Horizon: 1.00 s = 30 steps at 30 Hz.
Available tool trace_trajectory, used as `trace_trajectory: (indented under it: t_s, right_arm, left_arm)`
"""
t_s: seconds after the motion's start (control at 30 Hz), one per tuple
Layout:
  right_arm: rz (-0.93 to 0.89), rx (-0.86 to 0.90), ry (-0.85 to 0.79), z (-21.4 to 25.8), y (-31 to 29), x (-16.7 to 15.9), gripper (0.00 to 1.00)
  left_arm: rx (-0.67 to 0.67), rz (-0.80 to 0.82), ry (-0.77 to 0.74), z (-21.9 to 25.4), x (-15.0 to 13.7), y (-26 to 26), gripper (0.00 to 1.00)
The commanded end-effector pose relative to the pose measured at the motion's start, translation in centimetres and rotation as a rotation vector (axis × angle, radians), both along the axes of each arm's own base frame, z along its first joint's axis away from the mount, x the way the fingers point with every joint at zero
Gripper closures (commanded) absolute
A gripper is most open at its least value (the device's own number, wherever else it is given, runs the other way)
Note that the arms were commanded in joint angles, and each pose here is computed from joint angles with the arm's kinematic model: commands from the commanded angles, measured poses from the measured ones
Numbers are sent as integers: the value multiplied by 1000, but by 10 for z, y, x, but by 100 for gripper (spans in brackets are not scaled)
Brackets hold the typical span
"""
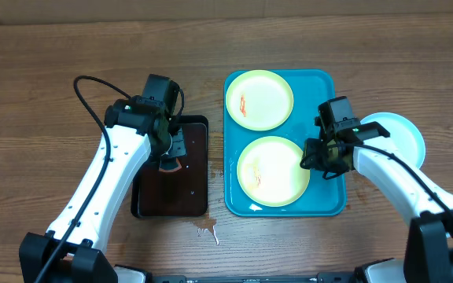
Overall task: Clean dirty plates on tray and stack at the side
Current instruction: 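Carry the sponge with the left gripper onto the lower yellow plate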
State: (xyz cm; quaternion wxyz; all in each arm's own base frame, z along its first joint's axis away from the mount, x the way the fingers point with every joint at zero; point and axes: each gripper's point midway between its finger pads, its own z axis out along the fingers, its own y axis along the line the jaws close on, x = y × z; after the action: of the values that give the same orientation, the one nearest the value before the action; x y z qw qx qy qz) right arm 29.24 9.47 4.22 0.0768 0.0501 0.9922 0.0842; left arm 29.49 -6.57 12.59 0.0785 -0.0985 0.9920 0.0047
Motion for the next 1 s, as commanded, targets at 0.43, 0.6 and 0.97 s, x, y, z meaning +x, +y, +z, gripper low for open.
trace_trajectory:
  t_s: [0.43, 0.6, 0.97]
  right_arm:
    - [8, 60, 35, -21, 16, 2, 90]
    - [46, 57, 32, -22, 26, -1, 88]
    - [43, 19, 40, -39, 21, -11, 79]
  left_arm:
    - [-84, -87, -16, 6, 4, -18, 96]
    - [-84, -87, -17, 6, 4, -17, 96]
    - [-83, -94, -12, 5, 2, -17, 96]
